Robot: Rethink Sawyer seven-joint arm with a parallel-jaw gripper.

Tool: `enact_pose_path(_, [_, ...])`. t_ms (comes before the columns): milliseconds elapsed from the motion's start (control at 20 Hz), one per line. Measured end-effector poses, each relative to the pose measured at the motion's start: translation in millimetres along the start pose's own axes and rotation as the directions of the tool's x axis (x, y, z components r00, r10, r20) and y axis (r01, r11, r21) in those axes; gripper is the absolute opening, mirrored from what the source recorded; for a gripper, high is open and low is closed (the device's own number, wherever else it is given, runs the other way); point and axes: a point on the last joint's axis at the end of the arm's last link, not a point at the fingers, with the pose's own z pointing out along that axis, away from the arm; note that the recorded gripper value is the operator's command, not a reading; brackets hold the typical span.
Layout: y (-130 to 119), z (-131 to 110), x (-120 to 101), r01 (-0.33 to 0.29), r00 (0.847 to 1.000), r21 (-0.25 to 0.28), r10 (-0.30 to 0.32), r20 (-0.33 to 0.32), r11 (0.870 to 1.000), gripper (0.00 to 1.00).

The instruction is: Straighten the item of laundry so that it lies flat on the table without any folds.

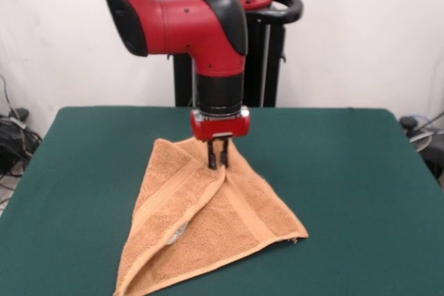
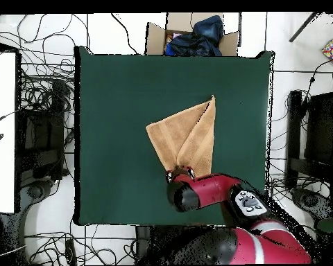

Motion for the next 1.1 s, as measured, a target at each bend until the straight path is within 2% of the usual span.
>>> enact_pose_path(400, [-2.1,1.1,-6.3,-0.009,0.999,-0.012,0.008,-0.044,1.0,0.0])
enact_pose_path(650, [-2.2,1.2,-6.6,-0.008,0.999,-0.011,0.008,-0.047,1.0,0.0])
enact_pose_path(700, [-2.1,1.2,-6.7,-0.008,0.999,-0.011,0.008,-0.047,1.0,1.0])
enact_pose_path(1100, [1.0,1.4,-9.1,-0.004,0.999,-0.016,0.003,-0.045,1.0,1.0])
